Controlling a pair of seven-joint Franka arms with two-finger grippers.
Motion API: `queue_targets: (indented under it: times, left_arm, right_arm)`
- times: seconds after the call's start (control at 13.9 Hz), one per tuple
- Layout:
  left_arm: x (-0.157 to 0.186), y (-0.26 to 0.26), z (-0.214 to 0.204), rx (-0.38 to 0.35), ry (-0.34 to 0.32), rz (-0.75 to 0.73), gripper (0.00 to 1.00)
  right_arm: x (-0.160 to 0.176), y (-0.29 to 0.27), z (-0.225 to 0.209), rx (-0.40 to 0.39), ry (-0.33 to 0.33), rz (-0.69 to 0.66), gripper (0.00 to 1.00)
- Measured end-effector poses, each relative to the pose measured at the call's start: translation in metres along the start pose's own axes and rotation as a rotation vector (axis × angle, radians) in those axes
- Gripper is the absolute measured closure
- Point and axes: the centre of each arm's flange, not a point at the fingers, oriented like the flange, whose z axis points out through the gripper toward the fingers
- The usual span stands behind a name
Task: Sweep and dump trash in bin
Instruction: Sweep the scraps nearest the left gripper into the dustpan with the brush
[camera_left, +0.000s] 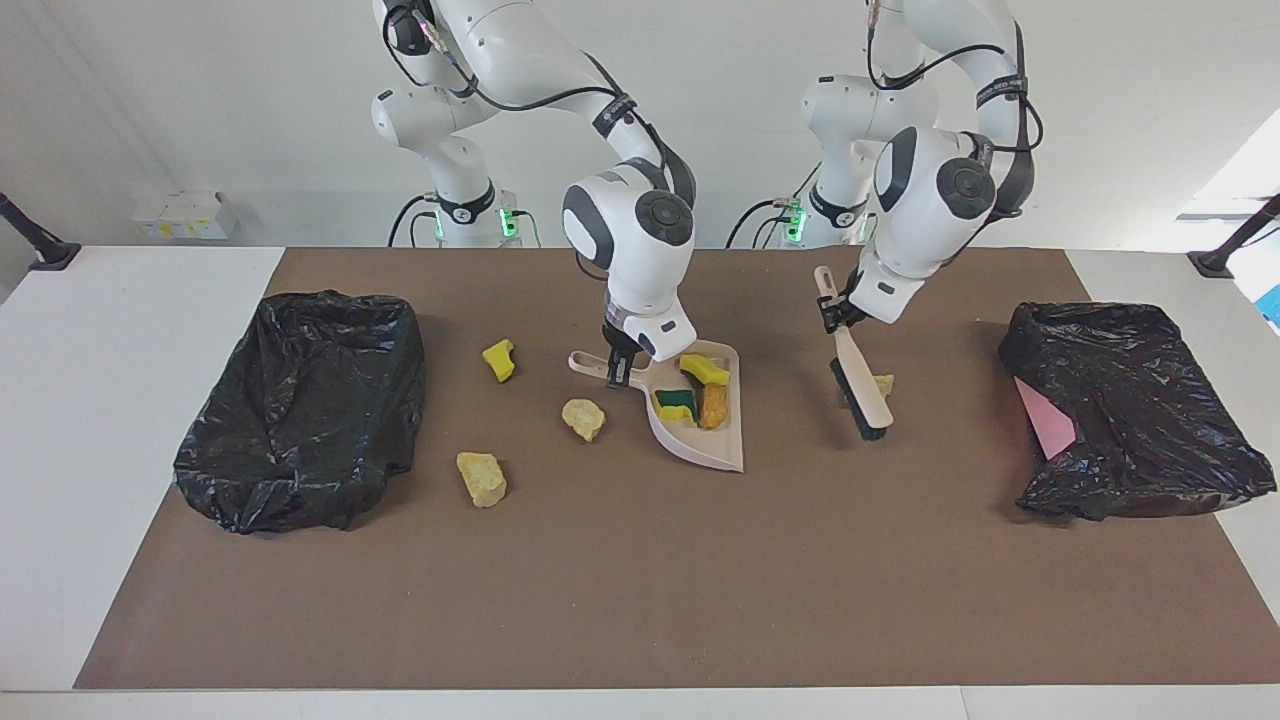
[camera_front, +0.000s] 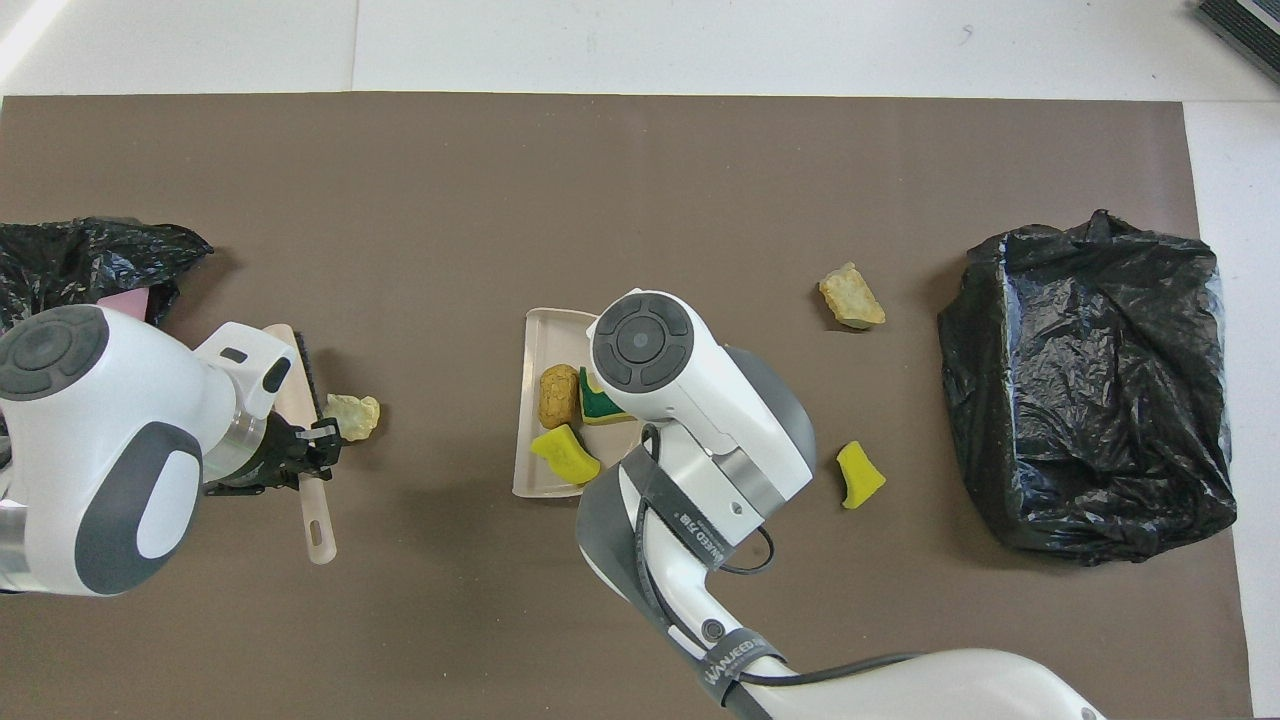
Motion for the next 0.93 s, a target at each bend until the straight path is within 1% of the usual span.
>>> queue_targets:
  times: [0.22, 0.36, 0.5, 0.65, 0.72, 0.93]
  left_arm:
    - [-0.002, -0.031, 0.015, -0.001, -0.015, -0.057, 0.74]
    - [-0.012, -0.027, 0.031, 0.003, -0.006, -0.038, 0.74]
    - [-0.025, -0.007, 0.047, 0.007, 0.018, 0.014, 0.74]
    - [-0.043, 0.026, 0.054, 0.004, 0.058, 0.097, 0.74]
    - [-0.051, 0.043, 0.057, -0.008, 0.074, 0.131, 0.74]
    - [-0.077, 0.093, 0.068, -0.08, 0.091, 0.234, 0.74]
  right_arm:
    - [0.0, -0.002, 0.004, 0.005, -0.005, -0.002, 0.69]
    - [-0.001, -0.004, 0.007, 0.011, -0.01, -0.003, 0.69]
    - [-0.002, -0.005, 0.008, 0.013, -0.012, -0.004, 0.69]
    - [-0.002, -0.005, 0.008, 0.013, -0.012, -0.004, 0.69]
    - [-0.002, -0.005, 0.008, 0.013, -0.012, -0.004, 0.69]
    - [-0.002, -0.005, 0.008, 0.013, -0.012, -0.004, 0.69]
